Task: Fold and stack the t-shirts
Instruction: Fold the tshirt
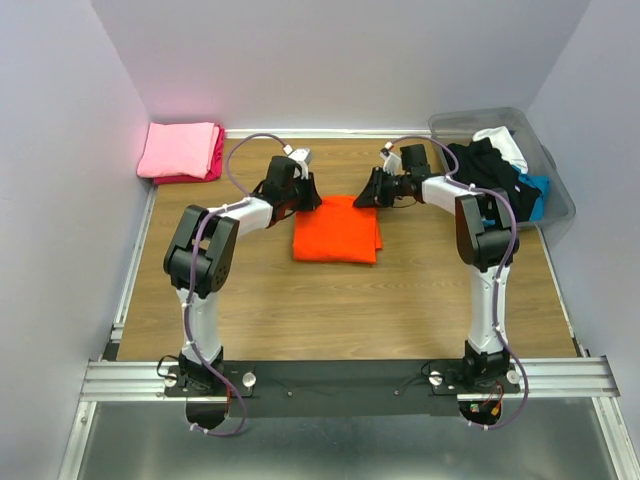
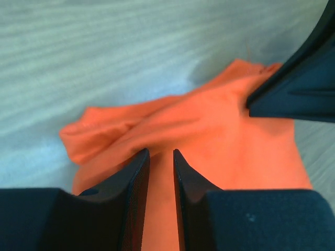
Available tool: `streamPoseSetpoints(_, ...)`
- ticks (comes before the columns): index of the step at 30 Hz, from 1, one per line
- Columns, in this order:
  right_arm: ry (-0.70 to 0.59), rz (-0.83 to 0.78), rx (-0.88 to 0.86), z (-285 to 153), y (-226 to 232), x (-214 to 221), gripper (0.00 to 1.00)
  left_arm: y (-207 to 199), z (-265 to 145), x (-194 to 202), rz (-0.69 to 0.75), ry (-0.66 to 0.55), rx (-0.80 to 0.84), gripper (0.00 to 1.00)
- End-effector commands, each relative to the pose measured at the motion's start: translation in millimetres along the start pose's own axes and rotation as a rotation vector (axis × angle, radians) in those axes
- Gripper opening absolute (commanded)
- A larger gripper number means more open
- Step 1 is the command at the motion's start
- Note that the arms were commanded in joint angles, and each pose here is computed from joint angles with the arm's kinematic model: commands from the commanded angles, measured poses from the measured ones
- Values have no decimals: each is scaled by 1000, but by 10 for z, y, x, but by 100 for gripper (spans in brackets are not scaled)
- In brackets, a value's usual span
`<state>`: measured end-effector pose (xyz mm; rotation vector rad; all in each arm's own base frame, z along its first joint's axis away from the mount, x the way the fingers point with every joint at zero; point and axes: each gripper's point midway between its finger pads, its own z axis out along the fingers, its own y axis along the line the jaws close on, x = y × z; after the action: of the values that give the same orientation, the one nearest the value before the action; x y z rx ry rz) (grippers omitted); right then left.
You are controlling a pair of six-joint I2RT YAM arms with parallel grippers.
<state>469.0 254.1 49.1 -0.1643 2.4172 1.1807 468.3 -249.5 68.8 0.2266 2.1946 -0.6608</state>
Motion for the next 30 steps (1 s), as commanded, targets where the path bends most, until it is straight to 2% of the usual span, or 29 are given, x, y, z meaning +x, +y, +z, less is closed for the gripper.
streamPoseSetpoints(1, -34, 40, -45, 21, -146, -159, 30, 43, 109, -168, -82, -40, 92, 32)
streamPoseSetpoints(2, -20, 63, -42, 64, -246, -105, 30, 139, 158, -107, -130, -27, 91, 32)
streamPoseSetpoints(9, -32, 130, -18, 41, -578, -110, 30, 296, 297, 92, -230, 18, 139, 32)
streamPoseSetpoints(14, -73, 87, -56, -139, -312, -329, 31, 279, 216, -24, -252, -7, 162, 32)
streamPoseSetpoints(16, -91, 67, -76, -230, -164, -420, 32, 193, 101, -212, -233, -45, 176, 38)
streamPoseSetpoints(17, -106, 58, -85, -319, -54, -477, 33, 112, -4, -347, -218, -73, 188, 45)
streamPoseSetpoints(18, -121, 46, -92, -376, 28, -534, 33, 75, -60, -413, -209, -88, 194, 45)
streamPoseSetpoints(20, -133, 43, -110, -492, 214, -557, 34, -16, -216, -556, -193, -125, 198, 54)
streamPoseSetpoints(24, -101, 26, -162, -569, 553, -368, 37, -279, -483, -590, -167, -142, 236, 73)
streamPoseSetpoints(29, -39, 41, -207, -583, 794, 91, 39, -575, -750, -296, -138, -96, 260, 75)
streamPoseSetpoints(30, -16, 37, -224, -554, 878, 197, 39, -584, -804, -161, -143, -75, 255, 71)
